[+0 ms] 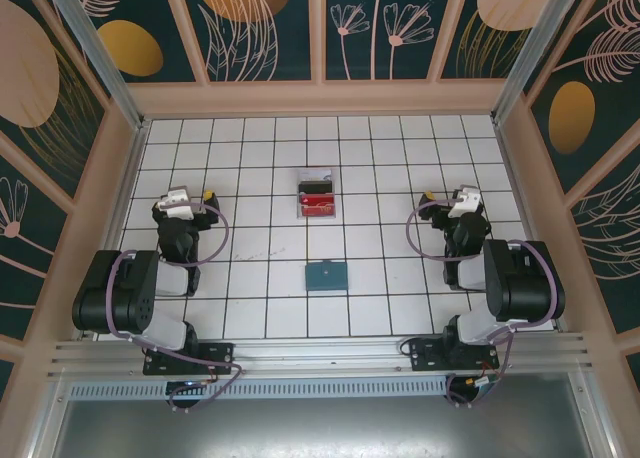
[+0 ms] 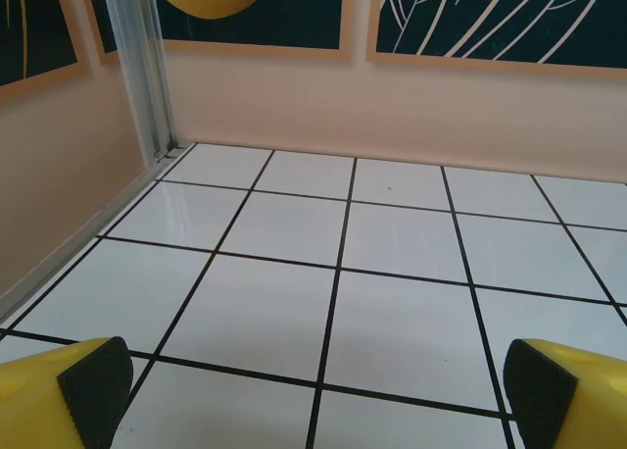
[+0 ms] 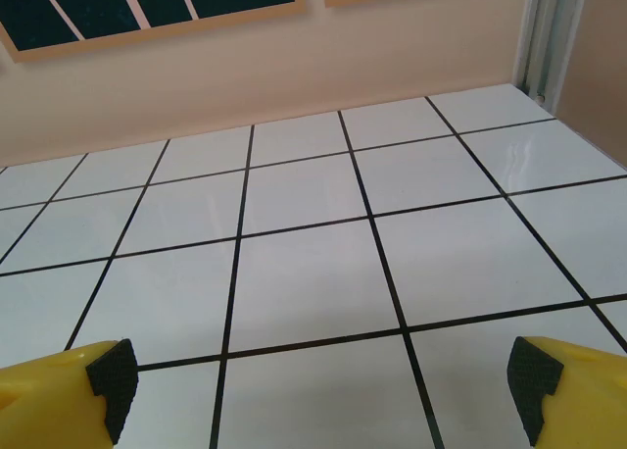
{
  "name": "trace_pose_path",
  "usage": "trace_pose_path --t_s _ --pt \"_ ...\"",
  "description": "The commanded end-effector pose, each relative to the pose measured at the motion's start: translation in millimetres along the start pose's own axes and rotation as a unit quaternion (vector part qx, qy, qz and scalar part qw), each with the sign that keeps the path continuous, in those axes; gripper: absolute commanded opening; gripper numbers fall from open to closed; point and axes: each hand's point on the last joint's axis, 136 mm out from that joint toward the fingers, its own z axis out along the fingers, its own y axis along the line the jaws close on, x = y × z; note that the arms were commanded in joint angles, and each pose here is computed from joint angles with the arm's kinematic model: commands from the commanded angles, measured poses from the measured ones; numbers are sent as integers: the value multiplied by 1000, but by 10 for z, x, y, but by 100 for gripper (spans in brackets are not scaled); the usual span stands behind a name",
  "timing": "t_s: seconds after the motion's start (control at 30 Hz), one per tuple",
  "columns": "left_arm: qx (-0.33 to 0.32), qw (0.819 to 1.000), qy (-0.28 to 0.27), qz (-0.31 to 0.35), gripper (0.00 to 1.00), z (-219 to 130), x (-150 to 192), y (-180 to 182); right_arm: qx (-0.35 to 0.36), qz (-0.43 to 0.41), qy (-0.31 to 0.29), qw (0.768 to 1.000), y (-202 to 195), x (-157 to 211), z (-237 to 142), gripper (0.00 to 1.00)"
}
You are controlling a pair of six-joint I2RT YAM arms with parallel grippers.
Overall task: Put the credit cards into the card holder
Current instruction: Move the card holder to the center of the table.
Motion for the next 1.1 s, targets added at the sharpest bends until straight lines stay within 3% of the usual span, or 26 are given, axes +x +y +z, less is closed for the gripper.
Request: trace_pose_path --t_s 0.0,0.8,0.93,1.07 --pt "6 1000 -10 0 99 39 -71 -18 -8 -9 -9 1000 17 -73 36 99" --pt "7 1000 -10 0 99 39 -69 -21 -7 -9 -9 1000 12 -72 37 99" --pt "21 1000 6 8 99 97 -131 -90 47 -8 10 999 -21 -330 40 99" --pt "-18 997 69 -36 99 240 -298 -17 39 82 31 995 27 -775 119 99"
